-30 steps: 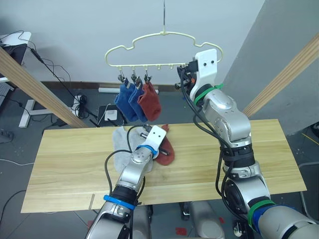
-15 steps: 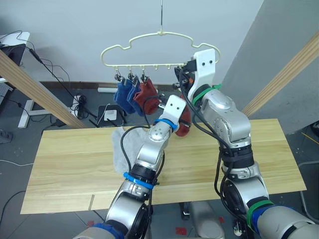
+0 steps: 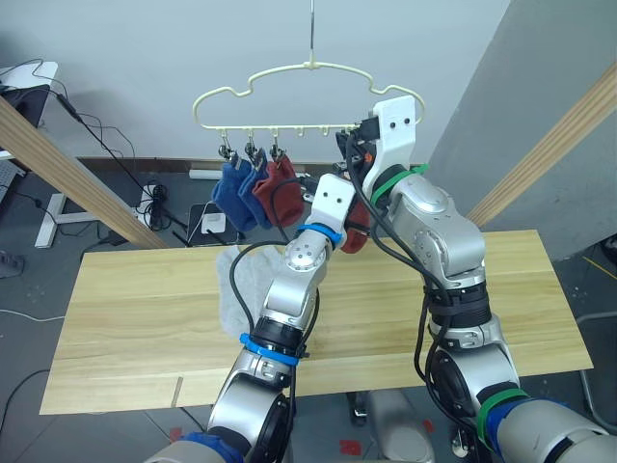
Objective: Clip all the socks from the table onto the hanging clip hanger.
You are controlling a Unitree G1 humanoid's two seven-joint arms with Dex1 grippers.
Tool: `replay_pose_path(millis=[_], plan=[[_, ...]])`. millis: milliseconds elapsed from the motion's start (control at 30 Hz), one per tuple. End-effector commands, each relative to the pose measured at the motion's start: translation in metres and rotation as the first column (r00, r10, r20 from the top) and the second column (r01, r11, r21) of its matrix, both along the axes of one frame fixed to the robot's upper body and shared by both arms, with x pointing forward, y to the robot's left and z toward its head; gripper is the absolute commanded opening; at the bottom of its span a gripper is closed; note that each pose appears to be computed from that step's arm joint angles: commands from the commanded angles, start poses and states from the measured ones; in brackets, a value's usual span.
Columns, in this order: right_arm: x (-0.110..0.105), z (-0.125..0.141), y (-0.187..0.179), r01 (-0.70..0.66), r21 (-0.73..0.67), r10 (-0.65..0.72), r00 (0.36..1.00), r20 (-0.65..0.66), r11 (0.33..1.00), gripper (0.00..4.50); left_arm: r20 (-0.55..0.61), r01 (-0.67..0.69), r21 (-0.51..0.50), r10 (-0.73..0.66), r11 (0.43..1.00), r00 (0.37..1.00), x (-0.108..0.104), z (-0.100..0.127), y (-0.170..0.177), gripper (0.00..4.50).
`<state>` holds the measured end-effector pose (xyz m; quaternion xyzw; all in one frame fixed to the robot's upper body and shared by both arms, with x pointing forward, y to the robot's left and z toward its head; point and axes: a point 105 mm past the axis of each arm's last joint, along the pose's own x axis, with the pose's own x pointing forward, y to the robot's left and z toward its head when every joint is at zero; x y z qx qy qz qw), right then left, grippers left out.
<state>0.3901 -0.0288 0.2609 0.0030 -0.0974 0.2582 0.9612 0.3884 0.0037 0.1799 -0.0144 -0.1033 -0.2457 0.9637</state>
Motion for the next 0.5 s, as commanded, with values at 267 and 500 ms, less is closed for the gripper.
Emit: replay_pose_path(millis=[267, 500], plan=[[-0.009, 0.013, 0.004, -0.023, 0.018, 0.022, 0.998, 0.056, 1.0, 0.0, 0.057, 0.048, -0.062, -0.044, 0.997, 0.997, -0.016, 0.019, 0.002, 0.01], [-0.009, 0.009, 0.004, -0.019, 0.008, 0.018, 0.999, 0.048, 1.0, 0.0, 0.091, 0.061, -0.082, -0.053, 0.995, 0.994, -0.018, 0.029, 0.001, 0.01]])
